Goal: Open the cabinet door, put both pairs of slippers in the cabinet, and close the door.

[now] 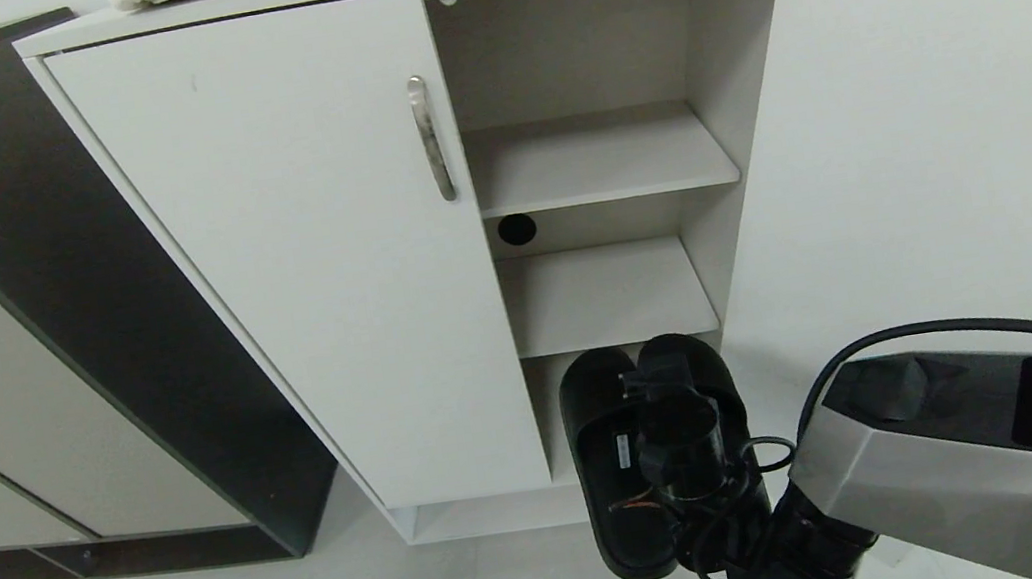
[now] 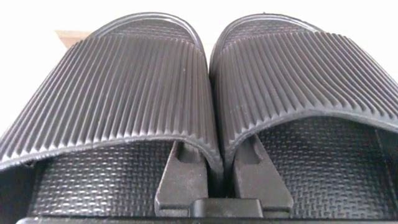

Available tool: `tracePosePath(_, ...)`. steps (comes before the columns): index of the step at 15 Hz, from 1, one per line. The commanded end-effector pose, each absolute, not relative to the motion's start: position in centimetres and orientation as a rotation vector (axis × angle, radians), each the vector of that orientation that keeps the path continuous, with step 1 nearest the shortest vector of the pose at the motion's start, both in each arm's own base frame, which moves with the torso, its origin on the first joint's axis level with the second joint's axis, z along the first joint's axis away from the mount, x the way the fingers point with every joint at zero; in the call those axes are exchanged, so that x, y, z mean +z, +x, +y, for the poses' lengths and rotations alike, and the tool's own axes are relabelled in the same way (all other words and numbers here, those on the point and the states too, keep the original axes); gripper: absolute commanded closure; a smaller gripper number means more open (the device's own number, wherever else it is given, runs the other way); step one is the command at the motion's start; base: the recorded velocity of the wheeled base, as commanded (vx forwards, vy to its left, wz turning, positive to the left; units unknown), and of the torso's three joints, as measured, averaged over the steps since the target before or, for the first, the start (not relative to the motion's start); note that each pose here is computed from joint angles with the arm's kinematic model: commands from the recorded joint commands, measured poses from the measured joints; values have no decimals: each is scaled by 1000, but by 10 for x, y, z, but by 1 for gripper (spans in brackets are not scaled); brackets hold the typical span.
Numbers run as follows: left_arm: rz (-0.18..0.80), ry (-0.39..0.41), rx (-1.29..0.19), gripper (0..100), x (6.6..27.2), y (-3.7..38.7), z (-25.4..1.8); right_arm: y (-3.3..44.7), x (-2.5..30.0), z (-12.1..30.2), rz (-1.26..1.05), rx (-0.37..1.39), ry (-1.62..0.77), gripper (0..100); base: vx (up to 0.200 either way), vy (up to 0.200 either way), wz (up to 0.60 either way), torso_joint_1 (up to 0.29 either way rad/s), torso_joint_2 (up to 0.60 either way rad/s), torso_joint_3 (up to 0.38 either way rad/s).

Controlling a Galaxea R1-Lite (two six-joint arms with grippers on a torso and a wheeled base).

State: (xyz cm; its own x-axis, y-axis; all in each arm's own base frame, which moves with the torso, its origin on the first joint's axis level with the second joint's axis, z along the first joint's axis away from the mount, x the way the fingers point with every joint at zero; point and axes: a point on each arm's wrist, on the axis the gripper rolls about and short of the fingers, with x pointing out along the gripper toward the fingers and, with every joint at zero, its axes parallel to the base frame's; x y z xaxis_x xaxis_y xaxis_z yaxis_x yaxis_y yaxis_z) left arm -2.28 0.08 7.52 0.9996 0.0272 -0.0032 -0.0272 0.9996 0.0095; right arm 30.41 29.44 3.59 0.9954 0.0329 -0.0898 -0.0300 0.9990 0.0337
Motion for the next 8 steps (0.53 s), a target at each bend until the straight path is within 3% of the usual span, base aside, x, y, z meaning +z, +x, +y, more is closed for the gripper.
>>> tracePosePath(1,6,9,28,100,75,-23,1,306,33,293,95,26,28,100,200,0,0,-12,-2,7)
tracePosePath(8,5,9,28,100,75,-23,1,309,36,293,86,26,38,100,200,0,0,5,2,1)
